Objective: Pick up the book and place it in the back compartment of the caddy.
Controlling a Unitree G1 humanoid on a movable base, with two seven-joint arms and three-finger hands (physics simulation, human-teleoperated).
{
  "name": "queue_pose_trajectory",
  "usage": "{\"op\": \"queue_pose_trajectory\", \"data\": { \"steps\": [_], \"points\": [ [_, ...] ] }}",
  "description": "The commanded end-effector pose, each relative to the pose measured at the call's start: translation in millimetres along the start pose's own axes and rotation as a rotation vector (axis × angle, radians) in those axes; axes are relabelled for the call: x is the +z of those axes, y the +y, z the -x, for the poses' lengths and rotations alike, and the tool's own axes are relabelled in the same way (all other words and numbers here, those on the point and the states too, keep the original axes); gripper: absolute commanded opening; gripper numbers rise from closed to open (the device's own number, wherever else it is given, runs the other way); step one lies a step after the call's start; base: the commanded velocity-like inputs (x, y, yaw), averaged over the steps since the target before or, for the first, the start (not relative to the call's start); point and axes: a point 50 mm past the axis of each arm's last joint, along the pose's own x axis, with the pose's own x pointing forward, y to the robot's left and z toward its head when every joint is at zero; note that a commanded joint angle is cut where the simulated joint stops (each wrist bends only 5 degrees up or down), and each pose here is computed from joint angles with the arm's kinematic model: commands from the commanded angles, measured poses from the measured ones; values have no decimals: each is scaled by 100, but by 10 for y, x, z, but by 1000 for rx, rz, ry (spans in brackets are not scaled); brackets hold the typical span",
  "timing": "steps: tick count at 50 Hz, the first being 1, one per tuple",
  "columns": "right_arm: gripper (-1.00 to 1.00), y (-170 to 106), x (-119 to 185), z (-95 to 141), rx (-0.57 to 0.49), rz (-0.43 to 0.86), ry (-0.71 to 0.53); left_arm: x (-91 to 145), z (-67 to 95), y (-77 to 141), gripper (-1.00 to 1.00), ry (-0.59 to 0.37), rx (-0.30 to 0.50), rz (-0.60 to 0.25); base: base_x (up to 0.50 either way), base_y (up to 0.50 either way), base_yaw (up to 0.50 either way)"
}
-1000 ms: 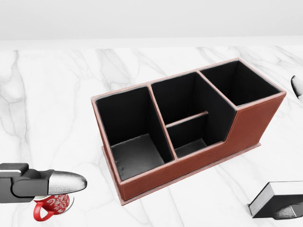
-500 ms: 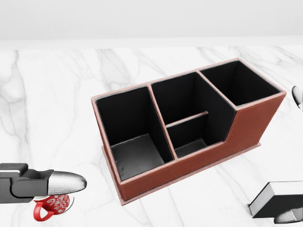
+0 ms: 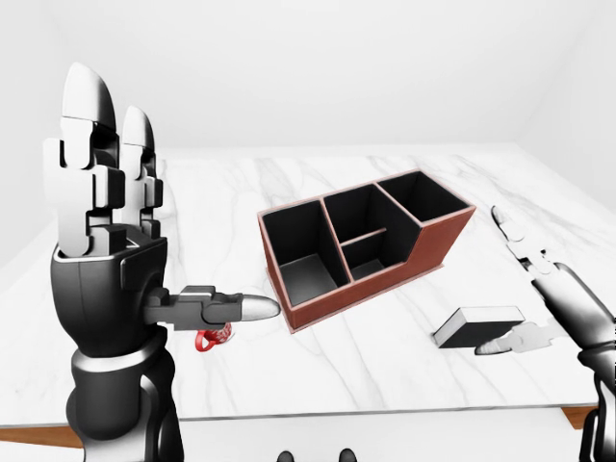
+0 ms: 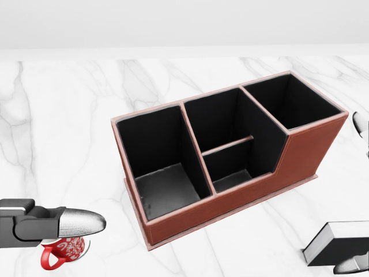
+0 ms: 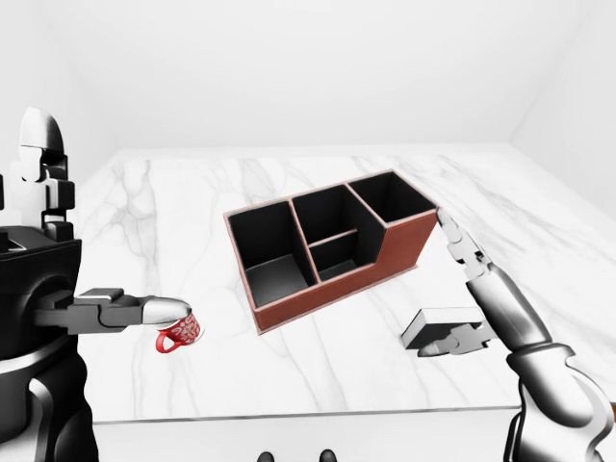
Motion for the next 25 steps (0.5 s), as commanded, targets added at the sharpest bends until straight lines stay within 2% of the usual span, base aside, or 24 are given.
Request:
{"op": "queue_pose_trajectory", "data": {
  "steps": [1, 25],
  "points": [
    [100, 24, -55, -14, 14, -3, 26, -5, 1, -3, 100, 3, 0, 1, 0, 0, 0],
    [100, 254, -437, -39, 123, -35, 205, 5, 1, -2, 100, -2, -2, -2, 0, 0, 0]
  ]
}}
